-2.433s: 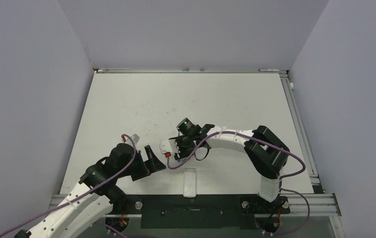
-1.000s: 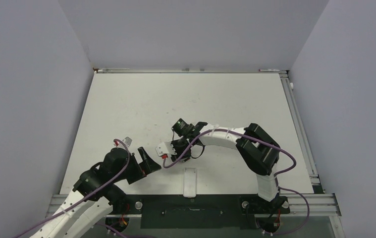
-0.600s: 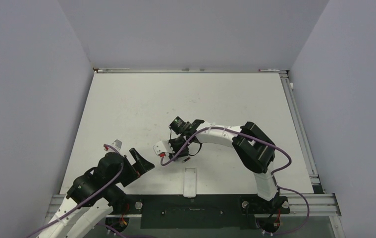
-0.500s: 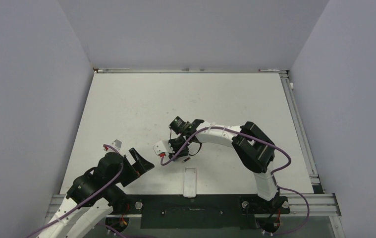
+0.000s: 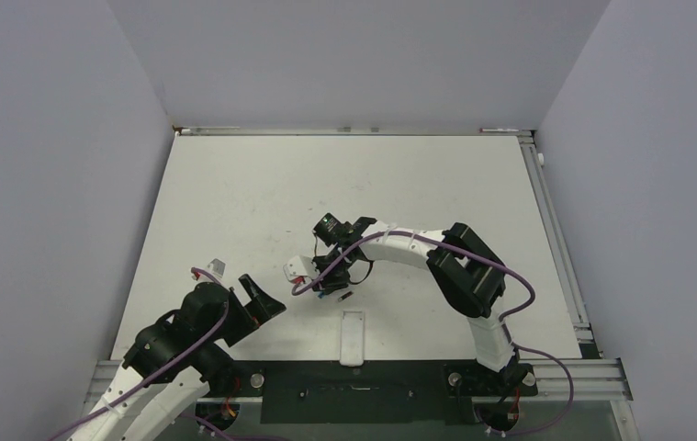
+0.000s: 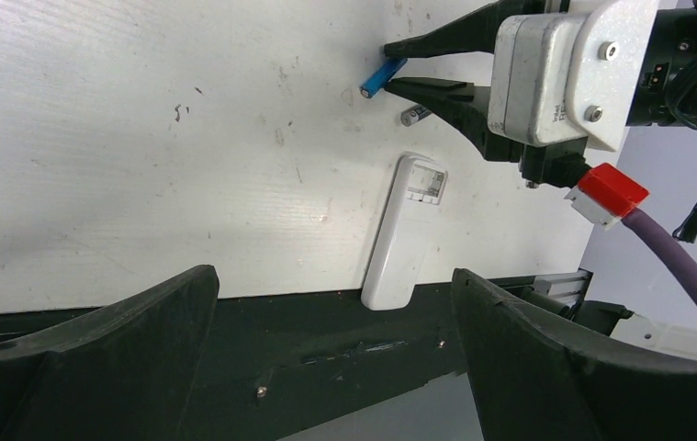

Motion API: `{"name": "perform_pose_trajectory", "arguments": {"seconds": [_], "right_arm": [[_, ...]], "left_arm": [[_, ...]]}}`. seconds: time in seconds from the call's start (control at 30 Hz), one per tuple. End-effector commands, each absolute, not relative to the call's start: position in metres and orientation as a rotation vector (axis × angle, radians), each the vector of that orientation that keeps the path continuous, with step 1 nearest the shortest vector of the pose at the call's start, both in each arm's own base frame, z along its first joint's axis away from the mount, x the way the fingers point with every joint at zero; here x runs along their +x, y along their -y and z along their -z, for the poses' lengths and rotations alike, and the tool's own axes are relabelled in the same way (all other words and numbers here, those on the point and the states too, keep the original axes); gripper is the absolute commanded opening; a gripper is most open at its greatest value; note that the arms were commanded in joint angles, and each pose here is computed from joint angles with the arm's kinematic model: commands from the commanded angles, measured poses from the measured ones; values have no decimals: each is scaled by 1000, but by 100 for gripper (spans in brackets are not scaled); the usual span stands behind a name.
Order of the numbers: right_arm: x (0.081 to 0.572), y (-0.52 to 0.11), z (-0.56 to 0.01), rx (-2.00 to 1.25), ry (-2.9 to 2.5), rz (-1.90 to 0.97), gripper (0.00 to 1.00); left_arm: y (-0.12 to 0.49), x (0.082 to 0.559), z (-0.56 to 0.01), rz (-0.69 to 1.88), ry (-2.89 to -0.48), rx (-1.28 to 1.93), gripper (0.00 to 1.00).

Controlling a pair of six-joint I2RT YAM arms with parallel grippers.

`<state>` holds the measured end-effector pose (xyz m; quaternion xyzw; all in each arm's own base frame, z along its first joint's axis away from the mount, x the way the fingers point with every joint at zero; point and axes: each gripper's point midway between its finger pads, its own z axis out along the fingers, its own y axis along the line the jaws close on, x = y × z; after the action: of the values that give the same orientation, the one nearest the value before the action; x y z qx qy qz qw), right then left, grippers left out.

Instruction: Load the batteries into the remote control

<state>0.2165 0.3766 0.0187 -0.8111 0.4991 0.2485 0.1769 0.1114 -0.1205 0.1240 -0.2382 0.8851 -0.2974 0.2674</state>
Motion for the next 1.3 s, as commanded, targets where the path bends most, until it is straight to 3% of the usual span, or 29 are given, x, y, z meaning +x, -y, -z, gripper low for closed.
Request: {"name": "perform_pose_trajectory", "arguments": {"seconds": [0.0,0.27,1.27], "right_arm": [[206,-344,14,-2328,-1644,-694,23],[218,-336,20,-2201,-1807,-594,8],[226,-326,-60,-1809,-1805,-438,8]], "left_arm": [[118,117,-130,809,-2347,-730,96],[126,118,-123,833,-2369,-717,96],[146,131,-105,855,-2421,-669,96]]}}
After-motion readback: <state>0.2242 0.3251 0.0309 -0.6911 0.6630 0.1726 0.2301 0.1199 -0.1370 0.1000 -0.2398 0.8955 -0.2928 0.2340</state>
